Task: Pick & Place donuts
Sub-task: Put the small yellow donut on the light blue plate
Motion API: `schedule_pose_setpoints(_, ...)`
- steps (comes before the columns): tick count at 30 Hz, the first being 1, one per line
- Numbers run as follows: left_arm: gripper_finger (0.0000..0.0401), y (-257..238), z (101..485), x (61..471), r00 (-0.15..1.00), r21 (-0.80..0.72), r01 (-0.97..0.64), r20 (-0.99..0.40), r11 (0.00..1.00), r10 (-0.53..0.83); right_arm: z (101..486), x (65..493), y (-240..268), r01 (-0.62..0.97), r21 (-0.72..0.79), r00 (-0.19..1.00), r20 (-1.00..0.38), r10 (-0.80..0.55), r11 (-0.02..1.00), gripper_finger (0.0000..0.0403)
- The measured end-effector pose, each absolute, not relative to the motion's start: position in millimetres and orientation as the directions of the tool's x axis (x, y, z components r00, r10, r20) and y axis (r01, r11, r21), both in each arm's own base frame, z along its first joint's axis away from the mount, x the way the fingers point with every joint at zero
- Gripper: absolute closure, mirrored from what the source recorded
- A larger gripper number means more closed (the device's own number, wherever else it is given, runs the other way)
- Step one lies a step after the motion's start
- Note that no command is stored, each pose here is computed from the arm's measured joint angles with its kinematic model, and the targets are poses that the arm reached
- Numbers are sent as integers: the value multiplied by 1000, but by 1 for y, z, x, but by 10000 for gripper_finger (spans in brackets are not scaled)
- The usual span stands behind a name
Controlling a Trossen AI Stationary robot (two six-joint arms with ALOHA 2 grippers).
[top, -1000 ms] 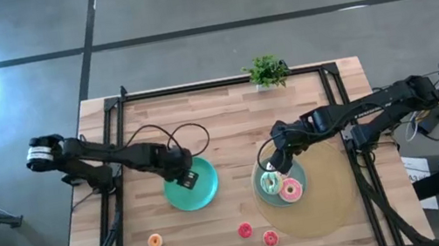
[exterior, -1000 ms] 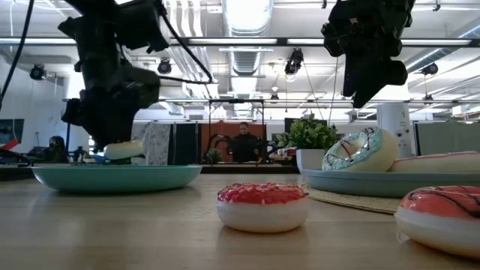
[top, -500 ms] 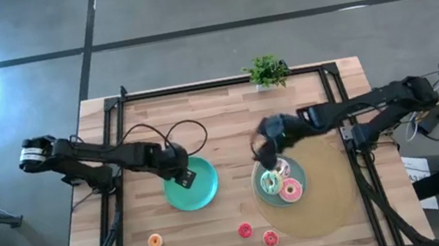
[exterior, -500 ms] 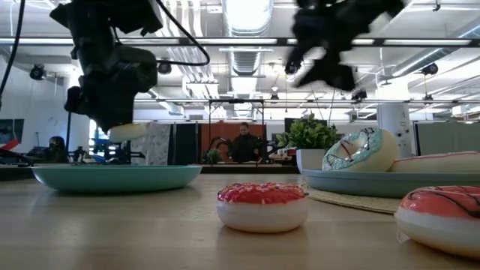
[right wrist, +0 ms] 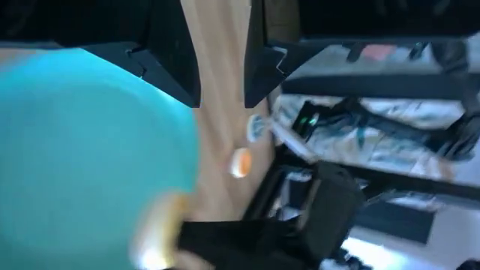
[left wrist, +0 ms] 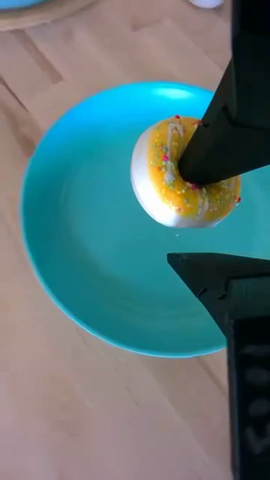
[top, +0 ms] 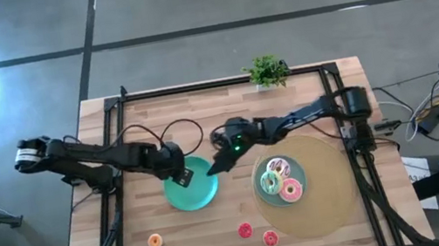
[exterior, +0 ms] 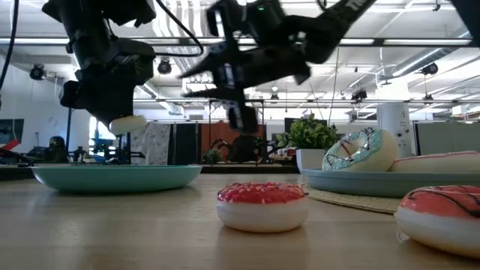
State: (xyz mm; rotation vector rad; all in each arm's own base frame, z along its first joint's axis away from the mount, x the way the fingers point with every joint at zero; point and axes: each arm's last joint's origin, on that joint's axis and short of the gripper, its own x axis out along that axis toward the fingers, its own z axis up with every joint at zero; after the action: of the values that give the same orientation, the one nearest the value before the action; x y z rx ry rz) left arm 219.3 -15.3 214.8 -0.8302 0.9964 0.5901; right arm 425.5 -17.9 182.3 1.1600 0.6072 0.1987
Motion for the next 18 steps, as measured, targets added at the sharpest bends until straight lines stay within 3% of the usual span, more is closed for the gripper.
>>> schedule_pose_setpoints(8,273,-15,218,218,461,-340,-755,-883,560,86,178,480,-19,68,914,808,-285,516,399,300)
schedule_pose_setpoints(18,273,-25,216,215,451,-330,-730,-891,599,59,166,498,-25,143,887,811,-359,462,439,308)
